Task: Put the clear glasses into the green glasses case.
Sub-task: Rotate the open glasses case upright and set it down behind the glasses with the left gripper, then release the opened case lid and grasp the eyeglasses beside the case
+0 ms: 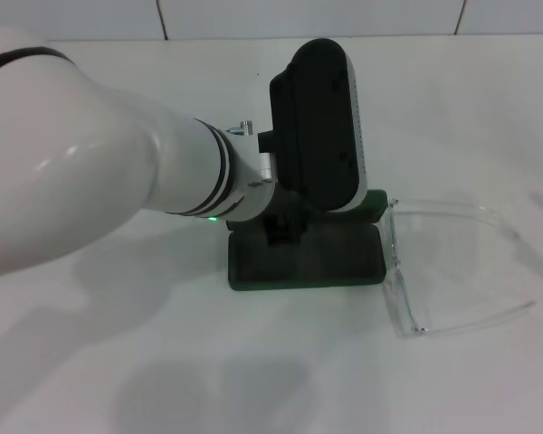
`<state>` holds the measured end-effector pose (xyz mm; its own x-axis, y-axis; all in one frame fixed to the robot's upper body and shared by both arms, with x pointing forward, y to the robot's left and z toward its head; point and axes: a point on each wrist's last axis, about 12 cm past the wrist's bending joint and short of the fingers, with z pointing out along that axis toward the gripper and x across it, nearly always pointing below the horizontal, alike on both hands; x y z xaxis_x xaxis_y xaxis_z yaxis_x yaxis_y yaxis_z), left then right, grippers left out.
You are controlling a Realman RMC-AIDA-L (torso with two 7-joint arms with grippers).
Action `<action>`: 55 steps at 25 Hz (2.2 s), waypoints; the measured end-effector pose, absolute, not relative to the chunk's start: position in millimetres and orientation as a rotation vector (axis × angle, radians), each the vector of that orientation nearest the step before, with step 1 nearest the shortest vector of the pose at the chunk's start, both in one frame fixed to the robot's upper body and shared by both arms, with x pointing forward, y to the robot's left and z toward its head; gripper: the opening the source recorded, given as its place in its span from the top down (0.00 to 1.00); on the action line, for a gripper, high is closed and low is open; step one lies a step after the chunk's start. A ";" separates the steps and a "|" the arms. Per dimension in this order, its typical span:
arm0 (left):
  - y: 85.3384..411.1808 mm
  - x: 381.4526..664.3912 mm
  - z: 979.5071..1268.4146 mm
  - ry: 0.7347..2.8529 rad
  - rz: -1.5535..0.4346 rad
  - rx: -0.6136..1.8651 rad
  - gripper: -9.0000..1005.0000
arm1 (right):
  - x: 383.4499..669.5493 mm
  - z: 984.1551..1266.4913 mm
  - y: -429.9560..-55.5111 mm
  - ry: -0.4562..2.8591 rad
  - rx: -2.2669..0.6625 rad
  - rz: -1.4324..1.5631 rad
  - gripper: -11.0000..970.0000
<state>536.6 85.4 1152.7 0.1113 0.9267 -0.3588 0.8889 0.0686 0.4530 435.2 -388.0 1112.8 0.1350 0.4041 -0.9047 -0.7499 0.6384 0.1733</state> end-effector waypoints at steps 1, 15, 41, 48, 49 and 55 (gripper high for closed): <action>85.4 536.5 1152.6 1.766 0.083 1.808 0.75 | 435.2 1112.8 -388.0 1.160 -0.360 0.862 0.26; 84.0 531.0 1166.2 1.741 0.052 1.773 0.57 | 435.8 1110.9 -387.7 1.175 -0.365 0.851 0.26; 269.6 500.6 1242.8 1.413 -0.931 1.009 0.52 | 564.6 1181.3 -273.0 2.362 -0.901 1.045 0.27; 276.7 508.5 1217.8 1.389 -0.925 1.004 0.52 | 586.1 1199.5 -224.3 2.605 -0.825 1.040 0.27; 277.7 508.9 1215.5 1.385 -0.922 1.005 0.52 | 588.8 1201.0 -217.7 2.632 -0.828 1.024 0.27; 282.5 504.5 1202.3 1.361 -0.886 1.032 0.52 | 601.8 1201.0 -189.5 2.761 -0.866 0.836 0.27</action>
<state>504.5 282.5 1202.3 0.0413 0.0788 -0.9960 0.9426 0.3276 0.0650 601.8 -189.5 1201.0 -0.8271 -0.4887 -0.2775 -0.5606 0.6821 0.4695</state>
